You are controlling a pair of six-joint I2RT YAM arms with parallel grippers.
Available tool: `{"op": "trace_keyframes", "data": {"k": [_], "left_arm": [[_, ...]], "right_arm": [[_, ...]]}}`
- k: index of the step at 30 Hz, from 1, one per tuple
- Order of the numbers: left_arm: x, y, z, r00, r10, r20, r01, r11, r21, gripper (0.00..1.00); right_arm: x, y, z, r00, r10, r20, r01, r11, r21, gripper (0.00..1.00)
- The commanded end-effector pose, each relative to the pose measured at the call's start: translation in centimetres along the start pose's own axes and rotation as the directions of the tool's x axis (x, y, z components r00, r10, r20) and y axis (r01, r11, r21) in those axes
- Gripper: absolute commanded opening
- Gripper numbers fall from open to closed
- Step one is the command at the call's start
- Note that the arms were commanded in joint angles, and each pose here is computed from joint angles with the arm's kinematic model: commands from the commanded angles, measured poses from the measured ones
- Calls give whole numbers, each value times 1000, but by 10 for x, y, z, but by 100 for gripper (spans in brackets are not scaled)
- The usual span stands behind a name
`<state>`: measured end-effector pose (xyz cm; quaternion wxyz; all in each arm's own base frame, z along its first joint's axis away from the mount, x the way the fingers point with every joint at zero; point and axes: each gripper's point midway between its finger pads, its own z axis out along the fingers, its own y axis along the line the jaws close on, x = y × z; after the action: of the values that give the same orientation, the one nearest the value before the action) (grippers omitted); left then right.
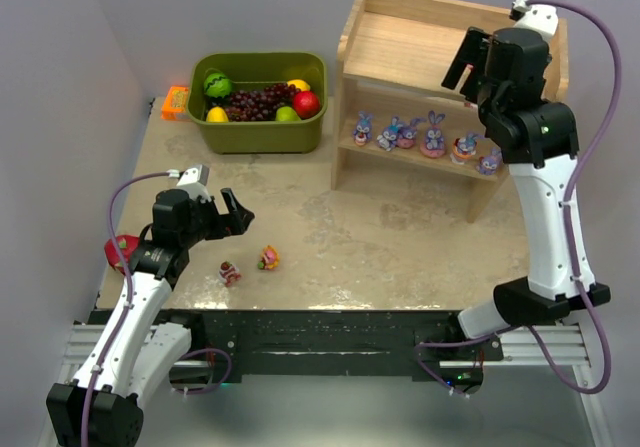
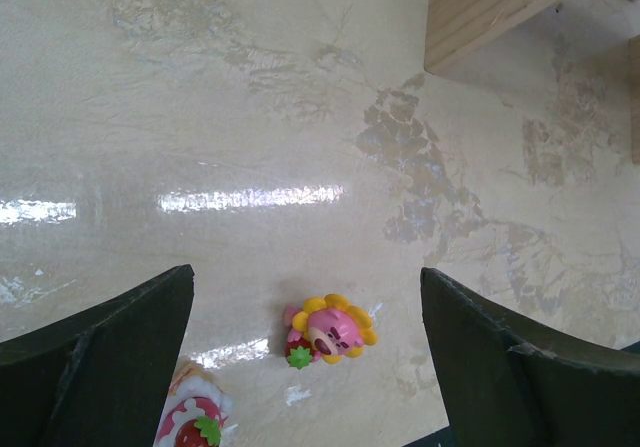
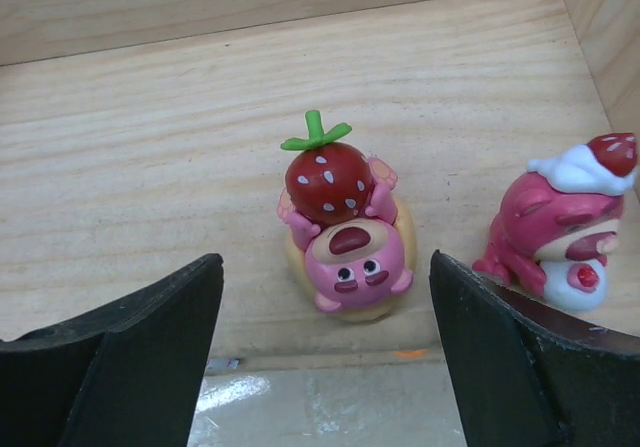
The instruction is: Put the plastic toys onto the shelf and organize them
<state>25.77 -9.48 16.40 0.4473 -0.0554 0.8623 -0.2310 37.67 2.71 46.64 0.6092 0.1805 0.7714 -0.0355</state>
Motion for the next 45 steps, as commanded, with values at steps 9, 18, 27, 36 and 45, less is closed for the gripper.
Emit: {"op": "trace_keyframes", "data": {"k": [9,18,27,36,45], "left_arm": [[-8,-2,-1,999,17,32,-18,1000,5,99],[-8,-3,-1,999,15,34,-15,1000,7,100],[-6,4,0,1000,-5,21,5,1000,-29,100],[-13,19,-2,998,-50,45,55,989,-135,99],[-15,26,-6,997,-42,71,54,983,-176,99]], "right_arm": [[-7,17,-91,996,43,78,-8,914,-406,88],[105,65,-110,981,-149,-121,17,696,-718,75],[251,138,-149,903,-303,-306,-79,581,-810,75],[381,206,-179,859,-322,-398,-114,638,-761,82],[466,247,-202,800,-297,-521,-184,705,-684,61]]}}
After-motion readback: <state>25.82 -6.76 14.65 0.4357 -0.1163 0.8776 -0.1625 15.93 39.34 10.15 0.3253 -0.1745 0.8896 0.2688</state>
